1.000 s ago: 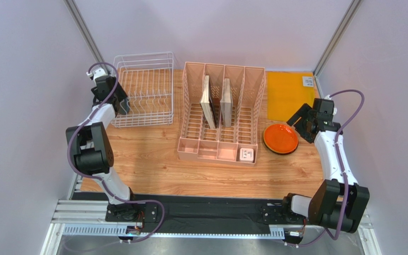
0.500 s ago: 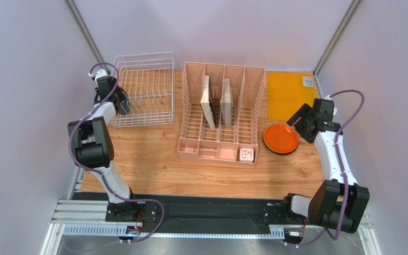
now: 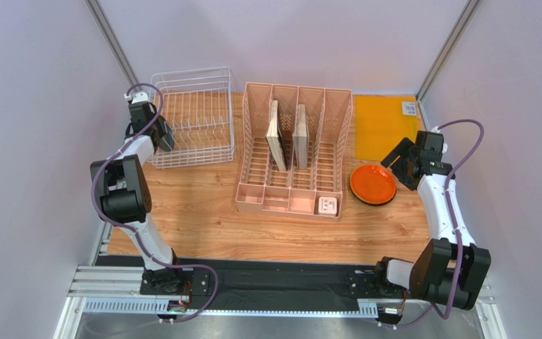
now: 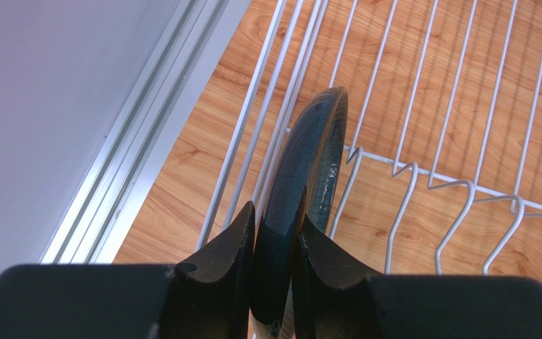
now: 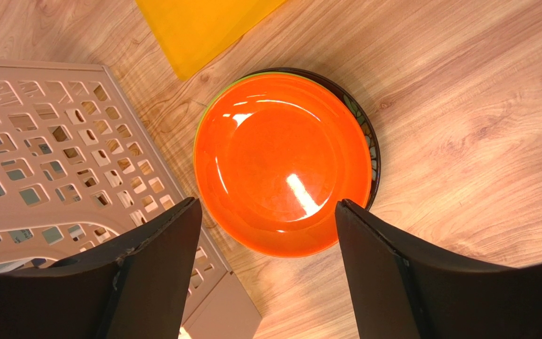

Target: Unload the plates from the dish rack

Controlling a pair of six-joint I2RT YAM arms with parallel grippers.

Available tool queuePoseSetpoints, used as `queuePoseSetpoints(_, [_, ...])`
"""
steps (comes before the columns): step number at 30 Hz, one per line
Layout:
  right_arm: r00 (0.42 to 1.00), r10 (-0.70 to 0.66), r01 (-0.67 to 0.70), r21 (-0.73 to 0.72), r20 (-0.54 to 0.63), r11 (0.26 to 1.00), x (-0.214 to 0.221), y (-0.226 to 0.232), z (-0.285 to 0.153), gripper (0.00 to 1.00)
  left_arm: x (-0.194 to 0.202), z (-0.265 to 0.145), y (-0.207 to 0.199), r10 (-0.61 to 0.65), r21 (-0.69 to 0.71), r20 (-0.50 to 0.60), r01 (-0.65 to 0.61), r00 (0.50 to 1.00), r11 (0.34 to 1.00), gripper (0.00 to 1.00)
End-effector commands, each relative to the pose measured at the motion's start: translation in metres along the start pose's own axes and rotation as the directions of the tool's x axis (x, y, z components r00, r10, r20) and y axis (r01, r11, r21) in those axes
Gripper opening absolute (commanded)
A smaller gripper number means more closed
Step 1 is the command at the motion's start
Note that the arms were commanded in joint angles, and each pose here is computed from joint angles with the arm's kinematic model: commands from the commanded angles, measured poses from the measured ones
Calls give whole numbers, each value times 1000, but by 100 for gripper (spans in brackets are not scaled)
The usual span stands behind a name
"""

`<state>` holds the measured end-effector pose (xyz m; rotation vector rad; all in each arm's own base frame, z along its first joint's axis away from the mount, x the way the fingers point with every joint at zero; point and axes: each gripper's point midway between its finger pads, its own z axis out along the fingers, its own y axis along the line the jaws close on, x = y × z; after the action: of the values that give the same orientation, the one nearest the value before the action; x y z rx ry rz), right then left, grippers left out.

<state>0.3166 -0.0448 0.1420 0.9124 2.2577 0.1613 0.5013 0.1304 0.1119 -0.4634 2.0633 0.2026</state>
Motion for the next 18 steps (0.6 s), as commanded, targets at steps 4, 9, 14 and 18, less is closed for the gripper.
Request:
queuePoseSetpoints(4, [998,-23,25,-33,56,999,-14,9,-5,75,-74,-37,-4,71,-55,186,-62,980,997,0])
queuePoseSetpoints(9, [996,-23,25,-19,84,1000,-21,7,-9,75,-100,-74,-6,119,-93,250,-99,961,991,0])
queuePoseSetpoints(14, [994,-31,35,-37,102,999,-25,11,-17,75,-119,-104,-11,127,-88,297,-105,946,991,0])
queuePoseSetpoints(18, [991,-33,39,-45,126,998,-30,14,-29,76,-132,-127,-15,86,-59,328,-71,941,996,0])
